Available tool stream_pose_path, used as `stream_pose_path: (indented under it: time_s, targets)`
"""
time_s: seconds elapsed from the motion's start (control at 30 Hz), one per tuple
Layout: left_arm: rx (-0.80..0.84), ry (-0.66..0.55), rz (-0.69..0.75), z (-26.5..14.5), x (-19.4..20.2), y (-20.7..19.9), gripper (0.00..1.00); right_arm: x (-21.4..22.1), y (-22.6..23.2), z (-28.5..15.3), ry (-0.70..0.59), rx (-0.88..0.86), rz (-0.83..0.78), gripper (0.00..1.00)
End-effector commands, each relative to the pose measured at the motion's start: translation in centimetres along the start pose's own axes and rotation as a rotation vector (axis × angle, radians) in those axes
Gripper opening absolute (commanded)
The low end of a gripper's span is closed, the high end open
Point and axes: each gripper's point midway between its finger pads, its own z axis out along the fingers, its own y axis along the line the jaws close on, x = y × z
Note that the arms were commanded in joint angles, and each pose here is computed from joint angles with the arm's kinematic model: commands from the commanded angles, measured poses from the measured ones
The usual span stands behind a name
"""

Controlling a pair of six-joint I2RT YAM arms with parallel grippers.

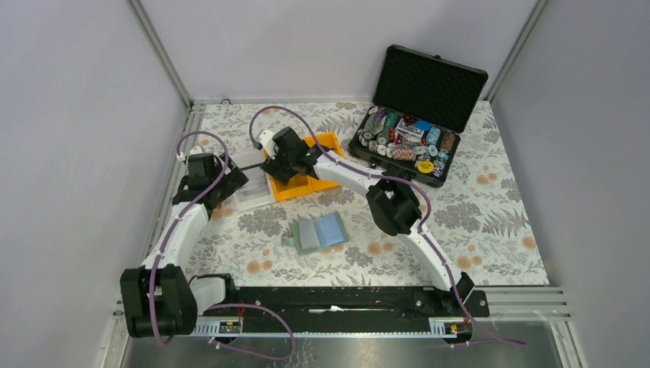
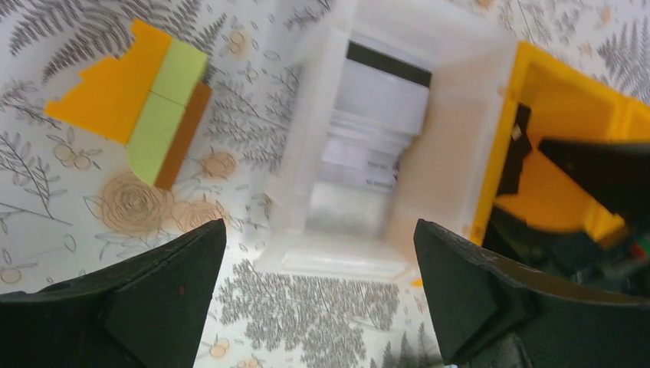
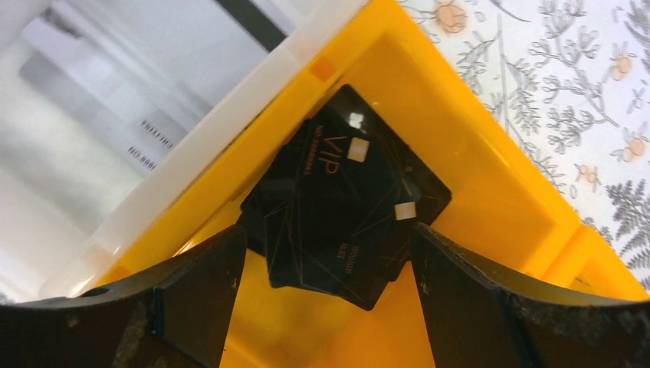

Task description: Put the credit cards into the card holder

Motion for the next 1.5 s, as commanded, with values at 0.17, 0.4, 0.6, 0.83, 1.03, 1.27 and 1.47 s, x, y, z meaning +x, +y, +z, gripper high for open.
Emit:
stream_pose_path:
  time_s: [0.17,0.4,0.6,0.83,1.03,1.27,1.47]
  targets:
    - [-0.040,-0.166,0.009,3.5,-4.4,-0.3,0.80,4.3,2.8,-1.3,0.114,-0.187,-0.038,0.82]
    - [-0.098,-0.145,0.055,5.5,-4.3,0.6,0.51,5.8,2.6,-0.9,0.165,-0.200,-0.055,0.87]
    - [-0.142,-0.146,0.074,6.3,-4.9,1.0,0.32,8.6,1.6,0.0,0.241,-0.133,-0.065,0.85]
    - [-0.164,-0.148,0.075,6.5,-5.2,1.2,0.22,9.3,-0.1,-0.2,0.231,-0.016,-0.078,0.72]
    - [-0.181,-0.148,0.077,6.4,-5.4,1.4,0.15,8.3,-0.8,-1.8,0.145,0.031,-0.062,0.43]
    - [-0.183,-0.155,0.073,6.2,-5.7,1.3,0.14,6.8,-0.9,-4.1,0.079,0.055,-0.041,0.31]
    - [-0.186,-0.151,0.076,6.2,-5.7,1.4,0.14,5.8,-0.7,-5.0,0.031,0.081,-0.025,0.19]
